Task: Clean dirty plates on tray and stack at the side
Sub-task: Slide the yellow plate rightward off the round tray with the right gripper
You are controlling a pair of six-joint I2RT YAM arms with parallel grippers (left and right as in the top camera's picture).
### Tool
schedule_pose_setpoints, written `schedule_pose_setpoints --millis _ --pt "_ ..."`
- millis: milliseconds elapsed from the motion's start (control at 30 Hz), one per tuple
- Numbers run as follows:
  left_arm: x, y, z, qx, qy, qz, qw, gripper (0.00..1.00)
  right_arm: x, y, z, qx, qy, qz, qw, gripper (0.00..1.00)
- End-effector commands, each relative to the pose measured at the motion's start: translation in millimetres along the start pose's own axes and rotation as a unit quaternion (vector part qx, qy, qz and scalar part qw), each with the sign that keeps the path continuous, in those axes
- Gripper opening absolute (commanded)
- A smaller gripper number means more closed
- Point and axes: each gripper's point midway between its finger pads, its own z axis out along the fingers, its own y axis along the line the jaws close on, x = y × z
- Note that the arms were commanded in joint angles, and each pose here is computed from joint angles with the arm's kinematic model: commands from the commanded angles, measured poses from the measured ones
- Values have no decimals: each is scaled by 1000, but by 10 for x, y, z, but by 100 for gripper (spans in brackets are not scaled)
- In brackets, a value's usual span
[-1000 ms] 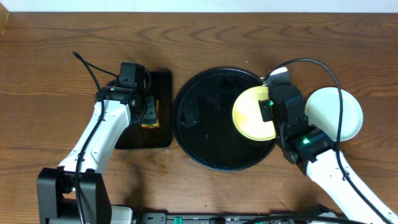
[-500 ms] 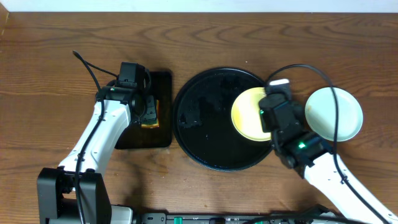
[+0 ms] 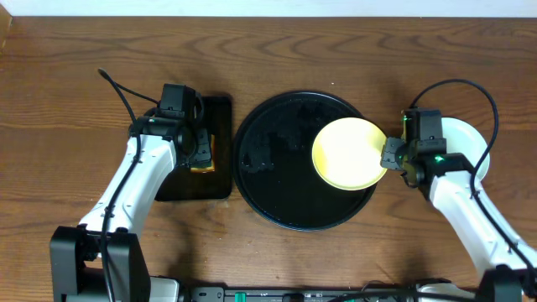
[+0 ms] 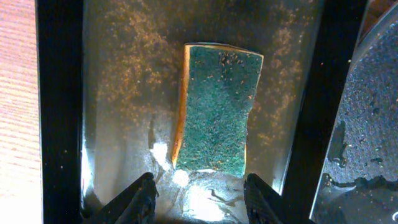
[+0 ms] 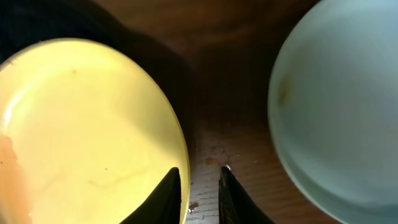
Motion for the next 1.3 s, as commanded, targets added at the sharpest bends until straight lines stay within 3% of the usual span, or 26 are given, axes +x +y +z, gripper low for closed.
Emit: schedule_pose_setpoints --millis 0,233,433,767,967,1133,1267 --pt "-25 -7 -10 0 -3 1 1000 48 58 124 91 -51 30 13 998 21" --pt "-32 -9 -10 0 -5 1 1000 48 230 87 286 -39 69 13 997 22" --pt "-32 -9 -10 0 -5 1 1000 48 248 86 325 -37 74 20 996 10" --pt "-32 -9 -10 0 -5 1 1000 47 317 100 341 -44 82 21 995 1" --pt "-32 -9 -10 0 -4 1 1000 48 315 99 342 -43 82 36 995 1" --pt "-32 -9 -10 0 -4 1 1000 48 258 124 335 -50 70 25 996 1" --pt "-32 -9 -10 0 -5 1 1000 47 -30 335 110 -108 11 -27 994 1"
